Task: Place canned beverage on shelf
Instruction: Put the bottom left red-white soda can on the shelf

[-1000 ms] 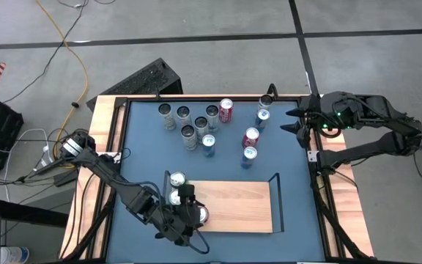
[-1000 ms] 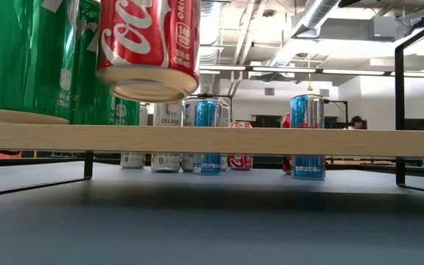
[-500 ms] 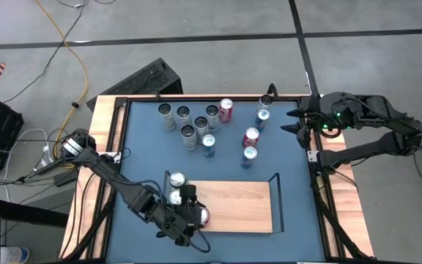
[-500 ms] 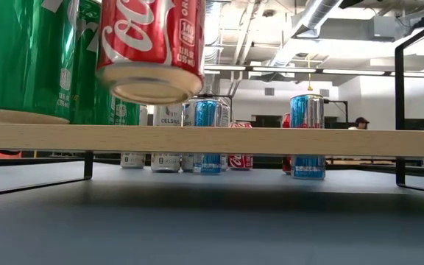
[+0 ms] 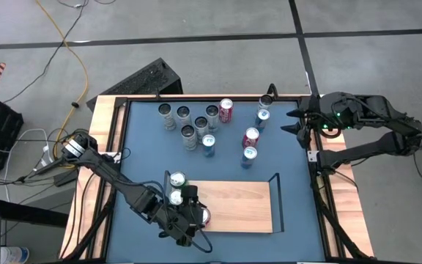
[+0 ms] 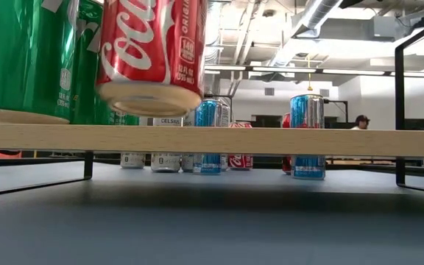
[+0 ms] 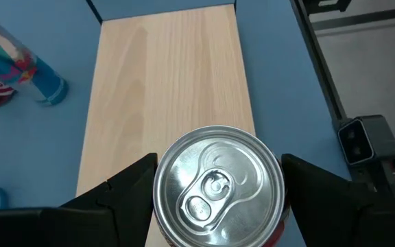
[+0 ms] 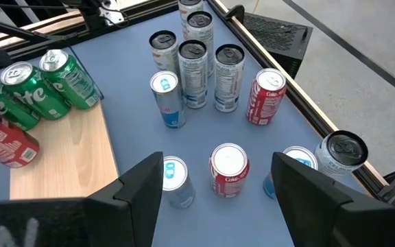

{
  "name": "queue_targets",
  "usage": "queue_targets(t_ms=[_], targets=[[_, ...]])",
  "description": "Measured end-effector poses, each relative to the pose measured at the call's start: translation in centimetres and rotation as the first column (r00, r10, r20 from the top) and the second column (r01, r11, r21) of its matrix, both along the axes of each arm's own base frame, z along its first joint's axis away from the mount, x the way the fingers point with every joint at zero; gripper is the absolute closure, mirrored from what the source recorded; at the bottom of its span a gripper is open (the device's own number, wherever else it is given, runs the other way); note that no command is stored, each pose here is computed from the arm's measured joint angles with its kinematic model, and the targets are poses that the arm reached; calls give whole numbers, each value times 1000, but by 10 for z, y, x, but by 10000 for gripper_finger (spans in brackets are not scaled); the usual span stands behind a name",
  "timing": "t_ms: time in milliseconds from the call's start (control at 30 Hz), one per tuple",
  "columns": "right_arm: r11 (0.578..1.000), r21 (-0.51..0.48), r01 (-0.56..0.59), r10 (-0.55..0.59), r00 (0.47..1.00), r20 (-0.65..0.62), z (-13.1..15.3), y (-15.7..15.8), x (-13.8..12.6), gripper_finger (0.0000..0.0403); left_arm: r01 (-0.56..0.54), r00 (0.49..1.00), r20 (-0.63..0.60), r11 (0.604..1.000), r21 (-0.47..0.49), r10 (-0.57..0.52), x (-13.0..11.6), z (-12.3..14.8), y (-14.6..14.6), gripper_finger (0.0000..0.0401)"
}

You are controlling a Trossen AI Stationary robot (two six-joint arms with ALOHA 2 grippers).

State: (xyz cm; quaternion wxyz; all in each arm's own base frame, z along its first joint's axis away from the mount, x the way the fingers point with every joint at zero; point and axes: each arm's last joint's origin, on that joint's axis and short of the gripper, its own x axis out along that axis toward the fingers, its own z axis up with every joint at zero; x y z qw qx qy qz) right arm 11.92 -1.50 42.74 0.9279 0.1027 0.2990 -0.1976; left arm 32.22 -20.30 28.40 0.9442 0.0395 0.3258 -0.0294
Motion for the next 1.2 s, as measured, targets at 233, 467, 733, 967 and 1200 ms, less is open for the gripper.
queue_targets(t_ms=[233,467,733,967,1200], targets=[[1000,0,0,0,1000,-1,0,0,0,147,-5,1000,-17,1000,-11,4,3,-6,-2,139],[1000,0,0,0,1000,-2,0,0,0,147,-11,999,-37,1000,-1,11,0,-7,-2,139],[1000,-1,1,-1,1000,-2,0,0,0,147,-10,999,-49,1000,8,10,0,-8,-1,139],[1000,-1,1,-1,1000,-2,0,0,0,147,5,998,-58,1000,1,-5,-1,-9,-2,139],[1000,-1,1,-2,1000,-2,0,0,0,147,23,998,-64,1000,-17,-24,-1,-8,-2,112]])
